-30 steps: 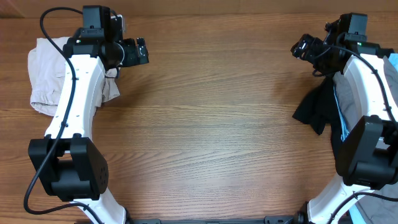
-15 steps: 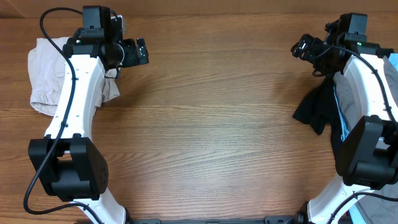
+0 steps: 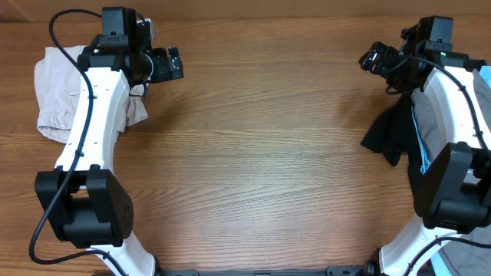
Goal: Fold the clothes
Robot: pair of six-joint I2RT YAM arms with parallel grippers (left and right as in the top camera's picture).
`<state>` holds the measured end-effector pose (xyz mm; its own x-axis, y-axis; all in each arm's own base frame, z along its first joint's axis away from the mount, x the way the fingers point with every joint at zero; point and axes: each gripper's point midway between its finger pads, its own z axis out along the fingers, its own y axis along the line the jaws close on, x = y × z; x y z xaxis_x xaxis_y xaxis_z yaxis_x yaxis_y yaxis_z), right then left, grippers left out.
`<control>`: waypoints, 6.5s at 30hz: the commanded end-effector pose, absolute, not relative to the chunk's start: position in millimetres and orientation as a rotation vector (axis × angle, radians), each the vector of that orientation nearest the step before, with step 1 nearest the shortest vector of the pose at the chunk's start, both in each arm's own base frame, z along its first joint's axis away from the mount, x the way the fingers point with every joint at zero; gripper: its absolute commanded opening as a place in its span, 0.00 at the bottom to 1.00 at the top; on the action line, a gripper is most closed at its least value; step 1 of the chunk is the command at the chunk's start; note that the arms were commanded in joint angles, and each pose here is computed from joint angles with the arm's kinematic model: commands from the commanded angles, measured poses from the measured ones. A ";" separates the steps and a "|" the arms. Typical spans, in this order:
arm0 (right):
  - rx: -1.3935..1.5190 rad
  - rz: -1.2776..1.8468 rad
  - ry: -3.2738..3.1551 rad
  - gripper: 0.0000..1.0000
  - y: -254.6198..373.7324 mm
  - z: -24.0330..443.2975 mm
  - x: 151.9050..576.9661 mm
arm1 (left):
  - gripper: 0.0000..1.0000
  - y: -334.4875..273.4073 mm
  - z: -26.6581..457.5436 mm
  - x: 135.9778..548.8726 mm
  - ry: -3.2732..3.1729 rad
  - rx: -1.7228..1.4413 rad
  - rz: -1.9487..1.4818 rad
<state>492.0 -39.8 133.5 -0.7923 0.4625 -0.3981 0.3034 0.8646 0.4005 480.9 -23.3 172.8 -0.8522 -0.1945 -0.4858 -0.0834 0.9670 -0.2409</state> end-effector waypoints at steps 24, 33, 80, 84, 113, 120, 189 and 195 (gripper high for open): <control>0.257 0.471 2.166 1.00 23.4 330.7 443.3 | 1.00 -24.2 171.6 482.1 2.590 -0.194 -0.292; 0.100 0.519 1.950 1.00 59.6 423.8 376.5 | 1.00 -24.2 171.6 482.1 2.590 -0.194 -0.292; 0.122 0.374 1.333 1.00 24.2 276.6 223.3 | 1.00 -24.3 171.7 482.1 2.590 -0.194 -0.293; 0.143 0.361 1.370 1.00 21.9 255.4 230.7 | 1.00 -24.2 171.6 482.1 2.590 -0.194 -0.292; 0.193 0.329 1.591 1.00 19.4 170.1 245.7 | 1.00 -24.2 171.6 482.1 2.590 -0.194 -0.292; 0.193 0.329 1.591 1.00 19.4 170.1 245.7 | 1.00 -24.2 171.6 482.1 2.590 -0.194 -0.292; 0.193 0.329 1.591 1.00 19.4 170.1 245.7 | 1.00 -22.7 175.6 255.4 1.724 -0.183 -0.334; 0.193 0.329 1.591 1.00 19.4 170.1 245.7 | 1.00 -22.7 151.9 253.6 1.709 -0.181 -0.336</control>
<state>245.6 20.5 171.0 -0.0603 0.3222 -0.9447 -0.0837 0.9415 0.3264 254.6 -24.9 161.1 -0.1731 -0.2979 -0.9388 0.0830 0.9454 -0.3153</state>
